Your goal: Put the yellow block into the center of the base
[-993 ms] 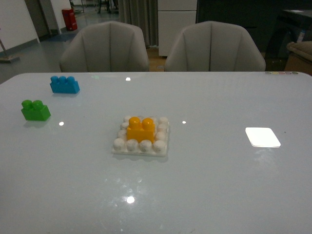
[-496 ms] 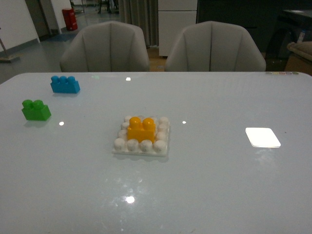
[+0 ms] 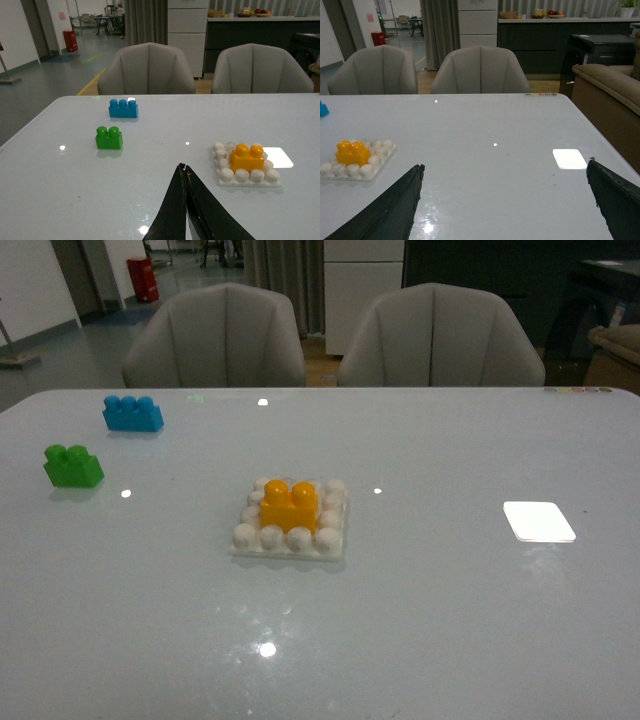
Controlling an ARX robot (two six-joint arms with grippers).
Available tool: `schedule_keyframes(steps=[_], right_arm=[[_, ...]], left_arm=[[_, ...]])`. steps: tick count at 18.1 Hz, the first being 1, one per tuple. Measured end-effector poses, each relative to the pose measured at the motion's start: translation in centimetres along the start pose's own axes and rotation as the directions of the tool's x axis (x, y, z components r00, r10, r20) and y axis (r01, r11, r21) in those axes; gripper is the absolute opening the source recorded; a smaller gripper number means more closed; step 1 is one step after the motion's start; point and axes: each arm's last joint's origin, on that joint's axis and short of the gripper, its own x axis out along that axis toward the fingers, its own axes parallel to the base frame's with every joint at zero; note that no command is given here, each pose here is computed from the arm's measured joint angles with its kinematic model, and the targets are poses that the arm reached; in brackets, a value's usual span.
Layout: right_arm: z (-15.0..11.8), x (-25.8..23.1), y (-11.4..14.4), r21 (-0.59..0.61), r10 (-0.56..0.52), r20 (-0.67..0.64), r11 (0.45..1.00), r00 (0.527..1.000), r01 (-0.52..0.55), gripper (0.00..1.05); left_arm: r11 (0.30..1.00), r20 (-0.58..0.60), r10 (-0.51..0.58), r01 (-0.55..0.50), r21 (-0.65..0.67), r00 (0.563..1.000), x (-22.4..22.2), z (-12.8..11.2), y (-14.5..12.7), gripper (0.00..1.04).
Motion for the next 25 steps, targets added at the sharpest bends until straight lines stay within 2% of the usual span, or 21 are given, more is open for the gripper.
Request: schedule_keyframes(steps=[11,13,14,16,24,25], right_arm=[[0.0,0.0,0.0,0.0,0.0,0.0,1.0,1.0,0.0,0.98],[0.0,0.0,0.0,0.0,0.0,0.0,1.0,1.0,0.0,0.98],[0.0,0.0,0.0,0.0,0.0,0.0,1.0,1.0,0.0,0.98],[0.0,0.0,0.0,0.0,0.0,0.0,1.0,1.0,0.0,0.98],[0.0,0.0,0.0,0.0,0.0,0.0,1.0,1.0,0.0,0.98],[0.0,0.0,0.0,0.0,0.0,0.0,1.0,1.0,0.0,0.98]], left_arm=[[1.0,0.002,0.0,0.0,0.0,1.0,-0.9,0.0,0.0,0.02],[1.0,-0.032,0.0,0.0,0.0,0.999,-1.9,-0.5,0.0,0.02],[1.0,0.014,0.0,0.0,0.0,1.0,-2.0,0.0,0.0,0.02],[1.0,-0.012,0.001,-0.001,0.0,1.0,-2.0,-0.4,0.0,0.02],[1.0,-0.008,0.0,0.0,0.0,1.0,-2.0,-0.3,0.0,0.93],[1.0,-0.008,0.0,0.0,0.001,1.0,-2.0,-0.3,0.0,1.0]])
